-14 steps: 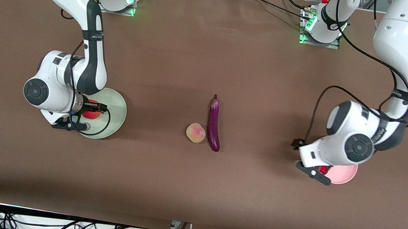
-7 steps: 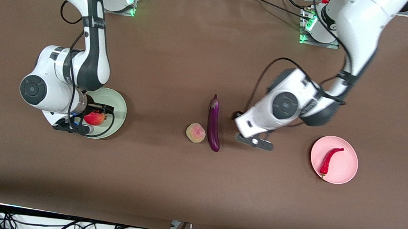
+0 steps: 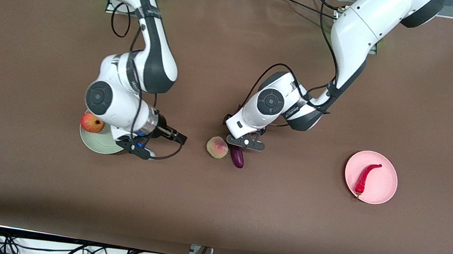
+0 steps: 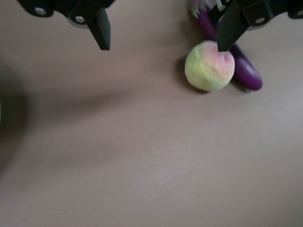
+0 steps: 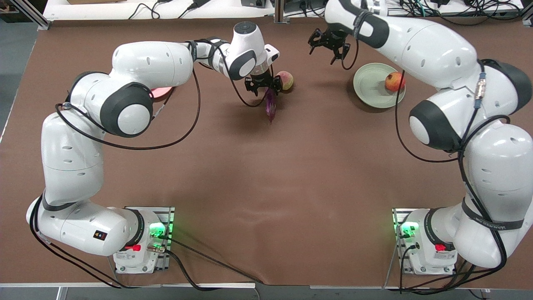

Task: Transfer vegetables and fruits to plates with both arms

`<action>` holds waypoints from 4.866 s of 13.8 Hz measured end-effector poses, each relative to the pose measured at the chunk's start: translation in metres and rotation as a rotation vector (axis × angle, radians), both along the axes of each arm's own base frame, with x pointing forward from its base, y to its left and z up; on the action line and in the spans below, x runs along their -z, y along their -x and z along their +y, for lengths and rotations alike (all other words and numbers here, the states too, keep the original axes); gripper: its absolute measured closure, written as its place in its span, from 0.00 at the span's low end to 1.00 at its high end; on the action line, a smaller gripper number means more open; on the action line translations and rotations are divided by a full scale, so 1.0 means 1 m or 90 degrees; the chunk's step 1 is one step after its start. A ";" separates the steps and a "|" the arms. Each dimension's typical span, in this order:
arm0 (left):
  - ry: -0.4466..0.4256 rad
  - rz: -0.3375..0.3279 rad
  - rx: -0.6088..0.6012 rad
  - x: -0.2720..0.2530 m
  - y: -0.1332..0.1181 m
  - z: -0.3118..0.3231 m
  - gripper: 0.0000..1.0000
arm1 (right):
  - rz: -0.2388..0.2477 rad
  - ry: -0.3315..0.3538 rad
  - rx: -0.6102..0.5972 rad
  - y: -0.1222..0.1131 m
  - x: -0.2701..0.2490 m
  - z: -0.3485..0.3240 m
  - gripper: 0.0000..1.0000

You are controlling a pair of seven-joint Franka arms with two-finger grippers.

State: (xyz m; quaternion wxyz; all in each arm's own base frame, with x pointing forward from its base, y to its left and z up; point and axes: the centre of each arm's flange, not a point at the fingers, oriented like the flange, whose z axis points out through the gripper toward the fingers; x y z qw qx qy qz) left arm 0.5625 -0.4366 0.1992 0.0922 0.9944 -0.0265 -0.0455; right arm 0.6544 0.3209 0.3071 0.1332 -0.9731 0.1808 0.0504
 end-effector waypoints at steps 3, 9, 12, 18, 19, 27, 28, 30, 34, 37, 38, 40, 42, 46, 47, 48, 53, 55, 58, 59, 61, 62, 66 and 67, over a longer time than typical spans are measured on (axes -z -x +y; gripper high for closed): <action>-0.004 -0.006 -0.004 0.011 0.001 -0.001 0.48 | -0.024 -0.021 0.057 -0.005 0.022 0.016 0.00; -0.031 -0.012 -0.025 0.001 -0.019 0.017 0.67 | -0.032 -0.075 0.157 0.032 0.086 0.105 0.00; -0.101 -0.023 -0.022 -0.054 -0.050 0.053 0.67 | -0.043 -0.078 0.172 0.038 0.114 0.113 0.00; -0.140 -0.012 0.094 -0.134 -0.114 0.214 0.67 | -0.042 -0.072 0.159 0.040 0.126 0.118 0.12; -0.137 -0.009 0.116 -0.133 -0.122 0.239 0.67 | -0.021 -0.064 0.142 0.030 0.110 0.106 0.13; -0.176 0.022 0.191 -0.108 -0.146 0.434 0.67 | 0.108 0.132 -0.217 -0.019 0.005 -0.166 0.14; -0.172 0.031 0.187 -0.101 -0.146 0.457 0.67 | 0.118 0.140 -0.229 -0.014 0.018 -0.182 0.14; -0.159 0.055 0.183 -0.076 -0.140 0.494 0.67 | 0.107 0.153 -0.228 -0.005 0.049 -0.199 0.14; -0.137 0.084 0.196 -0.032 -0.130 0.504 0.53 | 0.069 0.161 -0.224 0.000 0.057 -0.198 0.00; -0.130 0.074 0.210 -0.039 -0.133 0.487 0.23 | 0.083 0.144 -0.205 -0.004 -0.022 -0.182 0.00; -0.129 0.070 0.215 -0.044 -0.134 0.481 0.14 | 0.085 0.151 -0.193 -0.005 -0.060 -0.174 0.00; -0.126 0.055 0.225 -0.060 -0.136 0.468 0.00 | 0.065 0.168 -0.188 0.000 -0.140 -0.152 0.00; -0.125 0.030 0.236 -0.084 -0.140 0.453 0.00 | 0.021 0.153 -0.199 0.015 -0.209 -0.139 0.00; -0.129 -0.014 0.259 -0.148 -0.139 0.421 0.00 | 0.012 0.114 -0.202 0.064 -0.307 -0.179 0.00; -0.133 -0.019 0.263 -0.168 -0.136 0.415 0.00 | 0.003 0.115 -0.199 0.075 -0.327 -0.194 0.00; -0.139 -0.027 0.266 -0.191 -0.132 0.411 0.00 | -0.003 0.119 -0.200 0.087 -0.340 -0.206 0.00; -0.147 -0.023 0.220 -0.315 -0.091 0.402 0.00 | -0.008 0.151 -0.231 0.109 -0.340 -0.216 0.00; -0.153 -0.013 0.195 -0.347 -0.081 0.407 0.00 | -0.019 0.152 -0.230 0.111 -0.325 -0.219 0.00; -0.152 -0.023 0.146 -0.367 -0.081 0.416 0.00 | -0.019 0.149 -0.239 0.124 -0.310 -0.220 0.00; -0.145 -0.026 0.110 -0.367 -0.081 0.419 0.00 | -0.020 0.149 -0.244 0.128 -0.311 -0.216 0.00; -0.149 -0.050 0.032 -0.368 -0.076 0.417 0.00 | -0.023 0.150 -0.253 0.131 -0.313 -0.209 0.00; -0.155 -0.062 0.007 -0.371 -0.067 0.412 0.00 | -0.024 0.150 -0.254 0.132 -0.313 -0.208 0.00; -0.148 -0.079 -0.026 -0.393 -0.017 0.404 0.00 | -0.034 0.150 -0.249 0.129 -0.316 -0.211 0.00; -0.149 -0.080 -0.028 -0.396 -0.009 0.406 0.00 | -0.037 0.151 -0.247 0.129 -0.317 -0.211 0.00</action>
